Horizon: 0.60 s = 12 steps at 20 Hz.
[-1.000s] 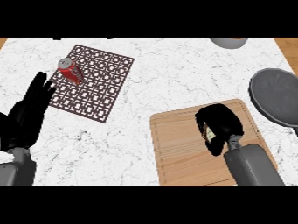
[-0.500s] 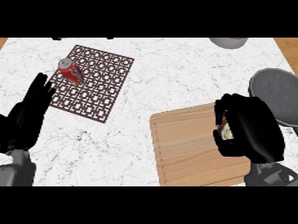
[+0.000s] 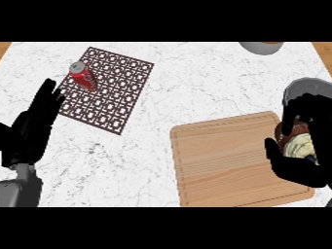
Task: Pick the cupcake from the cutting board and place it in the pan
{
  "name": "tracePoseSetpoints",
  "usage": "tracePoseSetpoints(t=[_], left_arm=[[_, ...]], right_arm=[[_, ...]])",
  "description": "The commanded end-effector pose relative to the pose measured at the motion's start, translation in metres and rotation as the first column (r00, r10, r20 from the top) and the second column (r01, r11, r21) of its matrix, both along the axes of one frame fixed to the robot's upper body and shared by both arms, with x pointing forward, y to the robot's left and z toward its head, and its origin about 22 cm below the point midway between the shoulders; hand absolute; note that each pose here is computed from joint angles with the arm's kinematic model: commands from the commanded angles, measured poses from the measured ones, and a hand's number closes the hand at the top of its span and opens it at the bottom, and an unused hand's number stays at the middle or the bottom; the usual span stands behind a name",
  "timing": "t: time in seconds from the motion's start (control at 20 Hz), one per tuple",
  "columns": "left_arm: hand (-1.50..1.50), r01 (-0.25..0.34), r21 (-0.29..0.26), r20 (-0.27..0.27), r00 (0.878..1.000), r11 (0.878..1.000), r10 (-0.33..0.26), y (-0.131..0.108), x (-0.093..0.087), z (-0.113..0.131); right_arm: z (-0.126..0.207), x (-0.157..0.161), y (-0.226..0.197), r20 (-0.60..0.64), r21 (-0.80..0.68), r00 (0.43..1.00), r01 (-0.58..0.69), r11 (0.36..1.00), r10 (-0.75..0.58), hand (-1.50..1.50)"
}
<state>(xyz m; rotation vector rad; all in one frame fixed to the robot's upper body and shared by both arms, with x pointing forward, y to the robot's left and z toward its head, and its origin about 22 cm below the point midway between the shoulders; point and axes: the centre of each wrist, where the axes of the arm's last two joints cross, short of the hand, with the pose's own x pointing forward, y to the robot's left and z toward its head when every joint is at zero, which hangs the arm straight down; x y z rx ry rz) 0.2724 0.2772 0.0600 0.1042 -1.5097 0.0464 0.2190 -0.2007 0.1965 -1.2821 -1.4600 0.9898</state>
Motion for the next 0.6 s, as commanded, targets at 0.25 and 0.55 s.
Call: tracePoseSetpoints(t=[0.25,0.55], left_arm=[[0.00,0.007,-0.005,0.011,1.000,1.000,-0.006,-0.010,0.001,-0.004],[0.00,0.004,0.007,0.005,1.000,1.000,-0.005,0.005,-0.002,-0.003]], right_arm=[[0.008,0.043,-0.098,0.072,0.126,0.987,0.134,0.983,-0.144,1.50],[-0.005,0.062,-0.165,0.106,0.185,0.978,0.160,0.970,-0.182,1.50]])
